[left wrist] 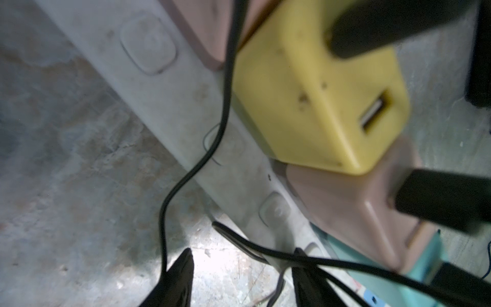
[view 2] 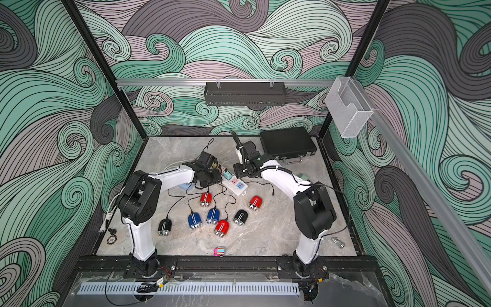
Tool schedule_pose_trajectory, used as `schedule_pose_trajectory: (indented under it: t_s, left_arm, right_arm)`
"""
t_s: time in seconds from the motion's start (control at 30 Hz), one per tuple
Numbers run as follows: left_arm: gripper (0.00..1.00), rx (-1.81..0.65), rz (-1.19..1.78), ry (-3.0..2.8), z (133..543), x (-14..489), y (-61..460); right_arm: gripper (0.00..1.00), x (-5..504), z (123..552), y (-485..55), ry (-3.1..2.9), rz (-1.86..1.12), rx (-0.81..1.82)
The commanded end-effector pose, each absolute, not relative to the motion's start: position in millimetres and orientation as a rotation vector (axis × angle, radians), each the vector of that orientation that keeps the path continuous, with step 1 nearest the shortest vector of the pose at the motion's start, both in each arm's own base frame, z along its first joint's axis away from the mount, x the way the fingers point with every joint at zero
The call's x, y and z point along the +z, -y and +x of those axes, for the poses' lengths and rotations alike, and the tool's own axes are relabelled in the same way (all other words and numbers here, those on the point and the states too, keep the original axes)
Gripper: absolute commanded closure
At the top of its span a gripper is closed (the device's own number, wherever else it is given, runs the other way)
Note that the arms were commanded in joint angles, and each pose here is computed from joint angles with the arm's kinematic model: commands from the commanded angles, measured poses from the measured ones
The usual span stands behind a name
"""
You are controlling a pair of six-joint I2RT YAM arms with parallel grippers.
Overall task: Unplug the electric shaver
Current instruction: Remove the plug from the socket.
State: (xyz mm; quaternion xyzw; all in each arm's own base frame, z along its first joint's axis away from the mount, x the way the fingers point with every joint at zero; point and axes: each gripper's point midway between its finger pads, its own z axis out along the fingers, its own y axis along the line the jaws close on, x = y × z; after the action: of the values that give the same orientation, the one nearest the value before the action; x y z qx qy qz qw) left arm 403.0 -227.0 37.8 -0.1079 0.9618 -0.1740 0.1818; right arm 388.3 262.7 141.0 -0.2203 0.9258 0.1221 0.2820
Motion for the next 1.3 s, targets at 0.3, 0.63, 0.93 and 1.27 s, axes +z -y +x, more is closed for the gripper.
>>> schedule_pose_trajectory:
  t_s: [0.3, 0.63, 0.93, 1.27]
  left_arm:
    - [0.47, -0.500, -0.337, -2.709, 408, 34, 225]
    - [0.48, -0.518, -0.341, -2.714, 404, 32, 225]
    - [0.48, -0.534, -0.353, -2.719, 403, 29, 225]
    - [0.47, -0.541, -0.371, -2.722, 400, 27, 222]
  right_arm:
    - [0.36, 133, 388, -302, -2.467, -0.761, 0.395]
    - [0.38, 112, 397, -316, -2.498, -0.796, 0.421]
    - [0.45, 95, 405, -323, -2.525, -0.812, 0.413]
    - [0.52, 86, 406, -329, -2.523, -0.864, 0.438]
